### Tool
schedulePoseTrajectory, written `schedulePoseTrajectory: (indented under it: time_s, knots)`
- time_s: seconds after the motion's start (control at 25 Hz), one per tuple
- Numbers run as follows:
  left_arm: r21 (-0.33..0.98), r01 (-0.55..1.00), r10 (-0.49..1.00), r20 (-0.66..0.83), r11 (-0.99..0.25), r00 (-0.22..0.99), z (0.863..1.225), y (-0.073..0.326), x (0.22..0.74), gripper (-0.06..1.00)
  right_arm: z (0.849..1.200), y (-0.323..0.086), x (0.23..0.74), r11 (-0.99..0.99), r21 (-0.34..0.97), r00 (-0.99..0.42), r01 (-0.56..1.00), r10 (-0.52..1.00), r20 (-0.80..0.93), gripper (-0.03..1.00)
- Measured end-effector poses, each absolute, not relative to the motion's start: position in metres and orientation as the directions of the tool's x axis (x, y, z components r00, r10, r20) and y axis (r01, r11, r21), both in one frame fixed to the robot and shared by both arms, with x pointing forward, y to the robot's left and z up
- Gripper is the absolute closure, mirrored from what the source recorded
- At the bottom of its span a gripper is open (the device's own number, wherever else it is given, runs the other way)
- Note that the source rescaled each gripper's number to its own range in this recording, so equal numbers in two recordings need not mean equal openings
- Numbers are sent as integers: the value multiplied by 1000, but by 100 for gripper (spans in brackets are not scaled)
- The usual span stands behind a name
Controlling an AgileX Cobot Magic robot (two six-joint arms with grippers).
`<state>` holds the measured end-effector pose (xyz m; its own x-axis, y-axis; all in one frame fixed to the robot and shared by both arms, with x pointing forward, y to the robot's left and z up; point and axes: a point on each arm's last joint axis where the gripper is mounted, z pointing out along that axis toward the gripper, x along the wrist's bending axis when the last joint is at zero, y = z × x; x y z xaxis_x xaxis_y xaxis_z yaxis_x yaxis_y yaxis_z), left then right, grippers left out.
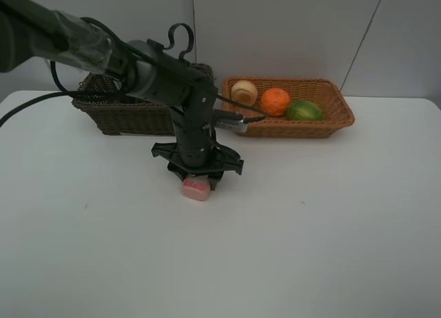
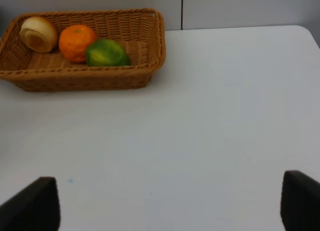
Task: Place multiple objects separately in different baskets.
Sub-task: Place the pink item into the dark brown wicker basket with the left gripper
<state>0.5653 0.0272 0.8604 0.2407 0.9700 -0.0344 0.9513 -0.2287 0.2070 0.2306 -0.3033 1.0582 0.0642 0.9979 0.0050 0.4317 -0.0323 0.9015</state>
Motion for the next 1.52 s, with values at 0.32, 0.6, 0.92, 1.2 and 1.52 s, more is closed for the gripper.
schedulePoseTrajectory:
  time_s: [0.32,0.6,0.92,1.2,1.52]
  knots:
    - [207,953,972,-36,-221,233,860,27,565,28,1058,-303,231,-32,901,64,432,998,5,7]
    - [206,952,972,-22,-226,235,870,27,568,28,1058,-303,231,-32,901,64,432,998,5,7]
    - [351,914,969,-60,-205,240,955,23,581,28,1058,-303,231,-32,901,64,432,998,5,7]
    - [533,832,973,-64,-154,221,1018,55,601,28,1058,-303,231,-32,901,64,432,998,5,7]
    - [688,696,974,79,-206,210,1040,102,631,28,1058,-303,231,-32,901,64,432,998,5,7]
